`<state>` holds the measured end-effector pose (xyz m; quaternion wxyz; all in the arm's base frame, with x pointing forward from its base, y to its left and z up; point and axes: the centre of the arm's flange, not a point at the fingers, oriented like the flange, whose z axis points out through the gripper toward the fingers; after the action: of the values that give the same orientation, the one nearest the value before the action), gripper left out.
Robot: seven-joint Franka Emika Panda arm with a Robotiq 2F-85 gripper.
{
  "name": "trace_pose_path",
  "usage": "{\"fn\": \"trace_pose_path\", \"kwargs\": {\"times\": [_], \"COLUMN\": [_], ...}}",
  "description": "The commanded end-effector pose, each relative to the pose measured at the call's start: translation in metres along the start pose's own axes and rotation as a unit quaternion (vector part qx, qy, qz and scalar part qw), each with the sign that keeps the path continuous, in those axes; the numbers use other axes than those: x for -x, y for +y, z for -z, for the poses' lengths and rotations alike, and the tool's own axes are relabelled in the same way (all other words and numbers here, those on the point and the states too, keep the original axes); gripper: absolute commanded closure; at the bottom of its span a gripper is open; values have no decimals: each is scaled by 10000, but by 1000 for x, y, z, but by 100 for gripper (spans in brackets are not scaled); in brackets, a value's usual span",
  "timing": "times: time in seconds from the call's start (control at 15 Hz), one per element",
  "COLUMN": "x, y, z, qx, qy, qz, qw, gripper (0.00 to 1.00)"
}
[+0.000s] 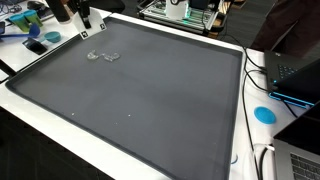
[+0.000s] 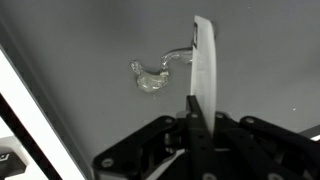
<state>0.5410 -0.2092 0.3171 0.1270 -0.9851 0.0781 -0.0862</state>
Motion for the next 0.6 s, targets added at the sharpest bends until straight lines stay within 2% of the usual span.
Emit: {"fn": "trace_pose_path", "kwargs": {"times": [0.0,0.53], "x": [9,-4], "y": [-24,-83], "z": [15,47], "qx": [324,969], "qy": [-95,-174], "qz": [-56,32], "qw": [9994,9951], "gripper": [99,99]}}
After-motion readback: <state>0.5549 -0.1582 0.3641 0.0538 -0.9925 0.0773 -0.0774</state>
